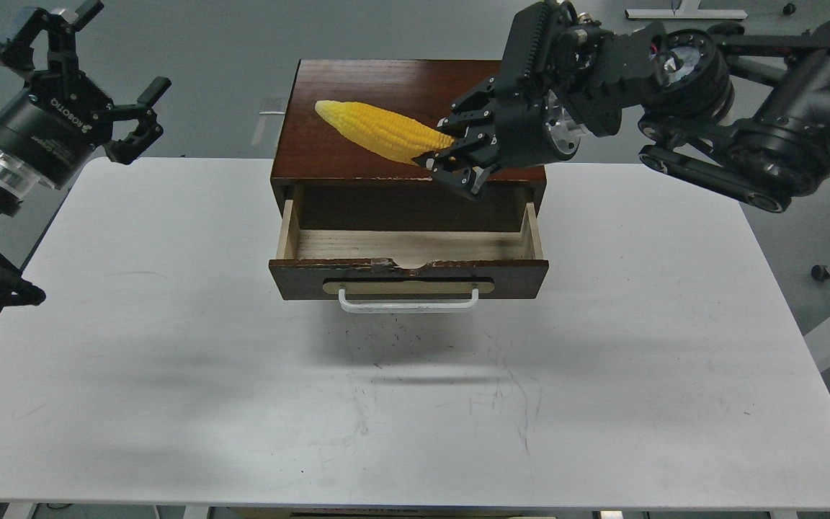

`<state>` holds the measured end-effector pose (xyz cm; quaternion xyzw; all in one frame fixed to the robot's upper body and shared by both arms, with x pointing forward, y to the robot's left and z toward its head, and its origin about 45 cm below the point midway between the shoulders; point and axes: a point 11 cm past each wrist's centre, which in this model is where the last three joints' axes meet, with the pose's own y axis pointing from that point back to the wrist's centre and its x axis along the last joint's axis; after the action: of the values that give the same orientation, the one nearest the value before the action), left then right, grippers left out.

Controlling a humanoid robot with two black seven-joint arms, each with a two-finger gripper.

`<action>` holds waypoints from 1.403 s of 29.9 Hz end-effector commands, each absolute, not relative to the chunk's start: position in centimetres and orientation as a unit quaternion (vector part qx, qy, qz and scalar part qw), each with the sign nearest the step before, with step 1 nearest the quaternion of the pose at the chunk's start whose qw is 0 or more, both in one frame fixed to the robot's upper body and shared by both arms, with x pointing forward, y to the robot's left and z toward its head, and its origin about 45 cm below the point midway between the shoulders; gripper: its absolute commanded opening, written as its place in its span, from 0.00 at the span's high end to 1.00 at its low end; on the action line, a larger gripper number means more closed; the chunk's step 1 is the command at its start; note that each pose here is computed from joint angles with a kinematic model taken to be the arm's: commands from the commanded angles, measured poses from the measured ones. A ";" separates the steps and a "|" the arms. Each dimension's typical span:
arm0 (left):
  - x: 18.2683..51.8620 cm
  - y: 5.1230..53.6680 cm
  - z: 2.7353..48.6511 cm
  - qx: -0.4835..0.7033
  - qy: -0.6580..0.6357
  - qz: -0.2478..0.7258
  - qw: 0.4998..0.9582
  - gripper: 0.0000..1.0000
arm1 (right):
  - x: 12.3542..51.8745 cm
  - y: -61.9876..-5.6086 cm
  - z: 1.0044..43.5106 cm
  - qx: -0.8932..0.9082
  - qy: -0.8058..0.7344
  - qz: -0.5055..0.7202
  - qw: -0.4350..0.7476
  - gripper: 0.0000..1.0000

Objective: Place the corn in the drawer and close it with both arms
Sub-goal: 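Lift the corn with the right gripper over the box toward the open drawer, then lower the corn into the drawer and open the right gripper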

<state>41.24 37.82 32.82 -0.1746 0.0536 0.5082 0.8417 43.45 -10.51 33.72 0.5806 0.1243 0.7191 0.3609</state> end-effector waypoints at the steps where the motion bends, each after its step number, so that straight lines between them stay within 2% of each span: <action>1: 41.2 37.9 33.0 -0.172 0.051 0.507 0.843 0.00 | 42.9 -10.1 32.2 0.562 0.156 0.729 0.359 0.85; 5: 41.2 37.9 33.0 -0.172 0.051 0.508 0.843 0.00 | 42.1 -8.7 30.9 0.556 0.183 0.732 0.350 0.85; 9: 41.2 37.9 33.0 -0.172 0.051 0.508 0.843 0.00 | 41.8 -7.9 29.9 0.541 0.208 0.736 0.350 0.79; 15: 41.1 37.8 33.0 -0.172 0.051 0.507 0.843 0.00 | 41.6 -8.0 28.7 0.541 0.220 0.731 0.354 0.75; 20: 41.1 37.9 33.0 -0.171 0.050 0.507 0.843 0.00 | 41.6 -8.0 28.7 0.542 0.219 0.731 0.353 0.58; 21: 41.1 37.9 33.0 -0.171 0.050 0.507 0.843 0.00 | 41.6 -8.0 28.7 0.542 0.219 0.731 0.353 0.51; 28: 41.1 37.9 33.0 -0.171 0.050 0.507 0.843 0.00 | 41.5 -8.0 28.8 0.542 0.217 0.733 0.349 0.29; 29: 41.1 37.9 33.0 -0.171 0.050 0.507 0.843 0.00 | 41.5 -8.0 28.8 0.542 0.215 0.735 0.347 0.23; 31: 41.1 37.9 33.0 -0.171 0.050 0.507 0.843 0.00 | 41.6 -8.0 28.9 0.541 0.213 0.737 0.344 0.20; 34: 41.1 37.9 33.0 -0.171 0.050 0.507 0.843 0.00 | 41.6 -8.0 29.1 0.542 0.209 0.739 0.342 0.19; 36: 41.1 37.9 33.0 -0.171 0.050 0.507 0.843 0.00 | 41.6 -7.7 29.5 0.546 0.200 0.741 0.336 0.11; 37: 41.1 37.9 33.0 -0.171 0.050 0.507 0.843 0.00 | 41.6 -7.5 29.8 0.548 0.197 0.742 0.333 0.11; 42: 41.1 37.9 33.0 -0.171 0.050 0.507 0.843 0.00 | 42.7 -7.7 33.5 0.572 0.129 0.744 0.320 0.05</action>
<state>41.11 37.91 33.02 -0.1713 0.0500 0.5072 0.8432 42.13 -7.51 31.51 0.5552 0.1677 0.7462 0.3268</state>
